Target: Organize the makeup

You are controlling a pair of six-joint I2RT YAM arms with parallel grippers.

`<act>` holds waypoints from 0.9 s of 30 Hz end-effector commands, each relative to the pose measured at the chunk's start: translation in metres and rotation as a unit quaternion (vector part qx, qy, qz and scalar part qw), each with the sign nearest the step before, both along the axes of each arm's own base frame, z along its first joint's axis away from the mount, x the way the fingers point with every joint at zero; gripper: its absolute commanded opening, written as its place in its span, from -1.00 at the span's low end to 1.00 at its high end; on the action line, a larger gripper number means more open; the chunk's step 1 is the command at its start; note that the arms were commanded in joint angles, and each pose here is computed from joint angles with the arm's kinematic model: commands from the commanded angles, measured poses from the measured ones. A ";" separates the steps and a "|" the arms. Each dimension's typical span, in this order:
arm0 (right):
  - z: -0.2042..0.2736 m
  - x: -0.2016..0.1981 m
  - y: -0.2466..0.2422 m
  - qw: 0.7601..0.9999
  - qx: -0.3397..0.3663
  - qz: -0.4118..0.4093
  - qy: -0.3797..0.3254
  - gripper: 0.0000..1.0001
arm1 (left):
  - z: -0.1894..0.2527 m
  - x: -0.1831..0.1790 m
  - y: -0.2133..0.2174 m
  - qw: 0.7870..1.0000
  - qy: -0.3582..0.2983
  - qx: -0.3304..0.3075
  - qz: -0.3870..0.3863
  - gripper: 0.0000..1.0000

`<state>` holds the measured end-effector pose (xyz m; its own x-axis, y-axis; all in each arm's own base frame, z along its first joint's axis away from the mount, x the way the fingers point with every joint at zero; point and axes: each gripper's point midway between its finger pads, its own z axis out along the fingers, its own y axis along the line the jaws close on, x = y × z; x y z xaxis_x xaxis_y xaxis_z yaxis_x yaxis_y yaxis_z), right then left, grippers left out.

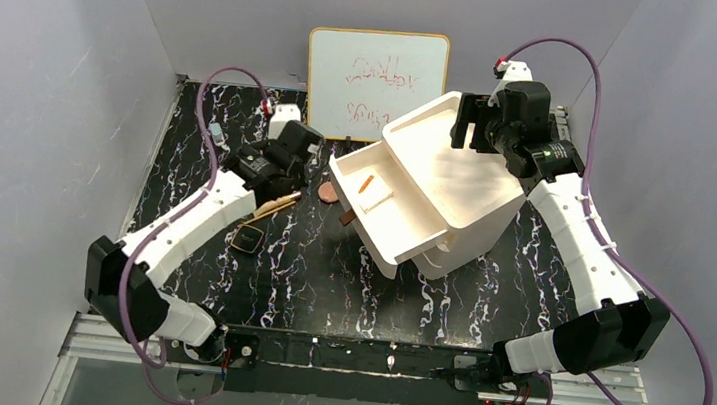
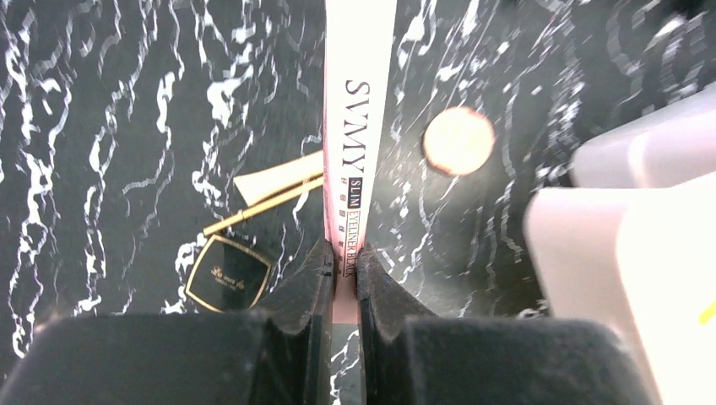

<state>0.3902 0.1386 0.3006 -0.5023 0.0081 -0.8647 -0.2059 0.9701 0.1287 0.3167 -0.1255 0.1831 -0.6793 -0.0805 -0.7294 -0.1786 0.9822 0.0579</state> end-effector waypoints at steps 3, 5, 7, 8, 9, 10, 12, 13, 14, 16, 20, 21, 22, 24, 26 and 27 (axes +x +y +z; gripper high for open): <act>0.011 0.001 0.004 1.000 0.010 0.005 -0.019 0.72 | 0.064 0.005 -0.017 0.997 -0.026 -0.033 -0.062 -1.00; 0.011 0.001 0.005 1.000 0.010 0.006 -0.019 0.72 | 0.074 0.007 -0.039 0.992 -0.018 -0.061 -0.110 -1.00; 0.012 0.000 0.004 1.000 0.010 0.004 -0.020 0.72 | 0.082 0.006 -0.062 0.982 -0.012 -0.089 -0.164 -1.00; 0.013 0.000 0.003 1.000 0.009 0.004 -0.020 0.72 | 0.086 0.003 -0.073 0.976 -0.010 -0.104 -0.191 -1.00; 0.013 0.000 0.003 1.000 0.009 0.004 -0.021 0.72 | 0.090 0.000 -0.083 0.968 -0.008 -0.119 -0.219 -1.00; 0.014 -0.001 0.003 1.000 0.009 0.004 -0.022 0.72 | 0.093 -0.003 -0.093 0.960 -0.007 -0.132 -0.247 -1.00; 0.012 -0.001 0.003 1.000 0.009 0.005 -0.020 0.72 | 0.102 -0.010 -0.109 0.943 -0.006 -0.162 -0.290 -1.00; 0.012 -0.001 0.003 1.000 0.010 0.004 -0.020 0.72 | 0.106 -0.013 -0.115 0.936 -0.007 -0.175 -0.305 -1.00; 0.012 -0.001 0.004 1.000 0.009 0.005 -0.019 0.72 | 0.112 -0.015 -0.120 0.931 -0.010 -0.187 -0.314 -1.00; 0.012 -0.001 0.004 1.000 0.009 0.005 -0.019 0.72 | 0.123 -0.015 -0.127 0.925 -0.017 -0.209 -0.317 -1.00; 0.011 -0.001 0.004 1.000 0.009 0.004 -0.019 0.72 | 0.143 -0.018 -0.143 0.911 -0.020 -0.264 -0.315 -1.00; 0.011 -0.001 0.004 1.000 0.009 0.005 -0.018 0.72 | 0.147 -0.021 -0.148 0.905 -0.018 -0.277 -0.323 -1.00; 0.010 -0.001 0.004 1.000 0.009 0.004 -0.018 0.72 | 0.150 -0.023 -0.151 0.900 -0.017 -0.286 -0.328 -1.00; 0.010 -0.001 0.003 1.000 0.008 0.004 -0.018 0.72 | 0.156 -0.027 -0.155 0.895 -0.018 -0.298 -0.330 -1.00; 0.010 -0.001 0.003 1.000 0.009 0.004 -0.019 0.72 | 0.160 -0.030 -0.157 0.893 -0.019 -0.312 -0.325 -1.00; 0.009 -0.001 0.004 1.000 0.009 0.005 -0.018 0.72 | 0.162 -0.031 -0.159 0.891 -0.021 -0.322 -0.321 -1.00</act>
<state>0.3900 0.1390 0.2998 -0.5038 0.0074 -0.8638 -0.2063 0.9700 0.1286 0.3005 -0.2699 0.3230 -0.6919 -0.0471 -0.7205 0.4241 0.7811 -0.4583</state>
